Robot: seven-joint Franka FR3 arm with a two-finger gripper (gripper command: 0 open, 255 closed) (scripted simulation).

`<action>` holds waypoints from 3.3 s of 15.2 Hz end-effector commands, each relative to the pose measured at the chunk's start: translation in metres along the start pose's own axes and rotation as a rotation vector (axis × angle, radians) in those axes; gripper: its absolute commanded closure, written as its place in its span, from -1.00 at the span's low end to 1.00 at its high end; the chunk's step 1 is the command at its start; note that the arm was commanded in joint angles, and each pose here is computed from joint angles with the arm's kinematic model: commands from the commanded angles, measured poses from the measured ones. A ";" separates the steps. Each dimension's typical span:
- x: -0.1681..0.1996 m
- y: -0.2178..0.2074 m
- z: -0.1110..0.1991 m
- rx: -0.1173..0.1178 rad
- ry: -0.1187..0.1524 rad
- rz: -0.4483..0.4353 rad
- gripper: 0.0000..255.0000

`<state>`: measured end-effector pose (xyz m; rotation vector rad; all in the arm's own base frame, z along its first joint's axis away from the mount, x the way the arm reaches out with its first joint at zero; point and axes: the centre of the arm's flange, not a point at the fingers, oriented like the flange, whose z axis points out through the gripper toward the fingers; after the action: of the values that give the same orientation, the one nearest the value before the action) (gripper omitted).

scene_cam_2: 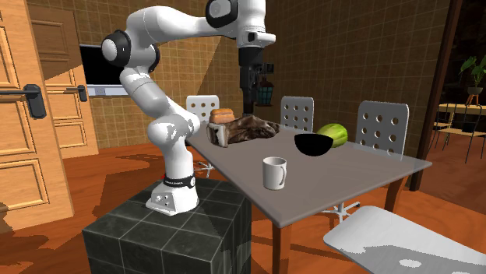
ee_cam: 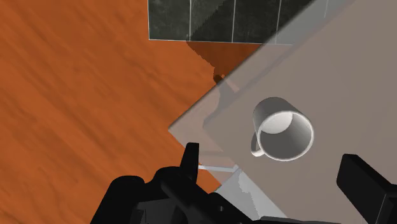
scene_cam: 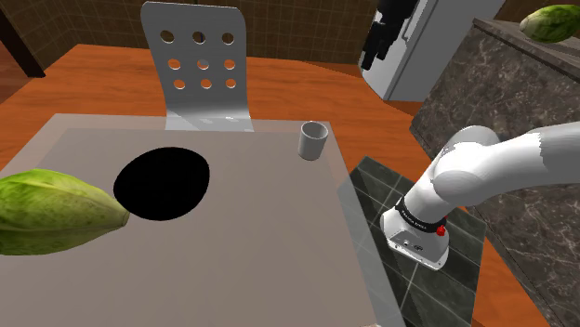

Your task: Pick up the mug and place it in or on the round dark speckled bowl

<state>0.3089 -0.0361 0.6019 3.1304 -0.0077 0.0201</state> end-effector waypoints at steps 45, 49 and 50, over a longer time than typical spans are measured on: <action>0.062 -0.125 0.253 -0.036 0.025 -0.079 1.00; 0.062 -0.125 0.237 -0.036 0.025 -0.079 1.00; 0.062 -0.125 0.232 -0.036 0.025 -0.079 1.00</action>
<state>0.3737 0.0856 0.3635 3.0914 0.1148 0.0584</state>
